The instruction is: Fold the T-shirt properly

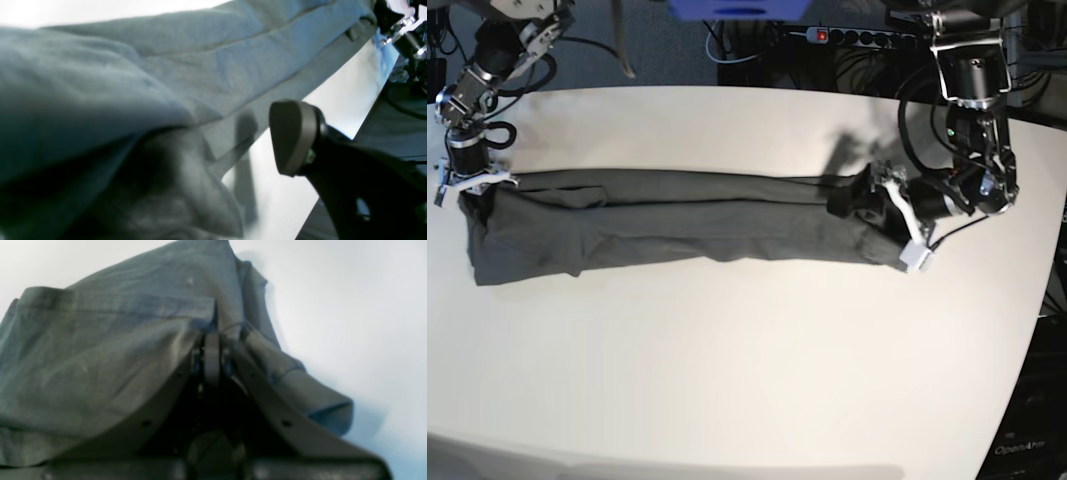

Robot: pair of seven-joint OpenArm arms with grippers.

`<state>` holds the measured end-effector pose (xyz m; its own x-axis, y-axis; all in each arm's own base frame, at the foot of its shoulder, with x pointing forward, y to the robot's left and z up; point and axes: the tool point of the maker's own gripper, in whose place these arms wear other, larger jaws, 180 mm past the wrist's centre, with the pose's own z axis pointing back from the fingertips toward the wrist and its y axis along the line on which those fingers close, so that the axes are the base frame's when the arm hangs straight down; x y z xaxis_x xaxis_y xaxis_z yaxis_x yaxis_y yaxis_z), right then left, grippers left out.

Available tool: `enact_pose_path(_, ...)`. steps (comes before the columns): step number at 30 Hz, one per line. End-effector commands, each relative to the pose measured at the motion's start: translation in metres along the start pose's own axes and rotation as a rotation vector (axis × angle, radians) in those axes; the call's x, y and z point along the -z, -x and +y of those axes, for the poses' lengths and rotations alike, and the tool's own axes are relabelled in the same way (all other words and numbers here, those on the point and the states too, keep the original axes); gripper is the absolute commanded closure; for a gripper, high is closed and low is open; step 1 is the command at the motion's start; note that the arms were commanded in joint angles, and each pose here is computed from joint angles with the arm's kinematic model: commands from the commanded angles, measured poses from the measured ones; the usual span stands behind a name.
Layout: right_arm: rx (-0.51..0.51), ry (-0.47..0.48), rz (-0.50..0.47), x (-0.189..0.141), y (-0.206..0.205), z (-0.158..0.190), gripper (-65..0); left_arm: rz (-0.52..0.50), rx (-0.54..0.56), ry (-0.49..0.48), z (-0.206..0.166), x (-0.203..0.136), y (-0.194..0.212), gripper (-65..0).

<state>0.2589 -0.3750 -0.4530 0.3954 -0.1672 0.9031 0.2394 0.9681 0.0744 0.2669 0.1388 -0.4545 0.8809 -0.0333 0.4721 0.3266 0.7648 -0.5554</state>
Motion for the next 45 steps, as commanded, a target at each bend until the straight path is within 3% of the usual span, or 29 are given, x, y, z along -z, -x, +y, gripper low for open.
enact_pose_path(1, -0.059, 0.002, 0.238, -0.011, 0.052, -0.001, -0.3, 0.764, -0.043, -0.413, 0.074, -0.07, 0.156, -52.1)
enact_pose_path(6, -0.058, 0.0, 0.24, -0.011, 0.053, 0.0, -0.3, 0.764, -0.045, -0.455, 0.089, -0.088, 0.152, -46.4)
enact_pose_path(15, -0.057, -0.001, 0.241, -0.011, 0.053, 0.0, -0.3, 0.767, -0.054, -0.495, 0.102, -0.106, 0.149, -46.4)
enact_pose_path(20, -0.057, -0.001, 0.241, -0.011, 0.053, 0.0, -0.3, 0.706, -0.068, -0.518, 0.11, -0.11, 0.126, -46.4)
enact_pose_path(34, -0.057, -0.001, 0.243, -0.012, 0.054, 0.0, -0.3, 0.67, -0.049, -0.449, 0.088, -0.072, 0.113, -46.5)
enact_pose_path(42, -0.057, -0.001, 0.243, -0.012, 0.054, 0.0, -0.3, 0.666, -0.05, -0.439, 0.086, -0.068, 0.113, -45.9)
enact_pose_path(45, -0.057, -0.001, 0.243, -0.012, 0.054, 0.0, -0.3, 0.667, -0.049, -0.427, 0.081, -0.062, 0.114, -39.7)
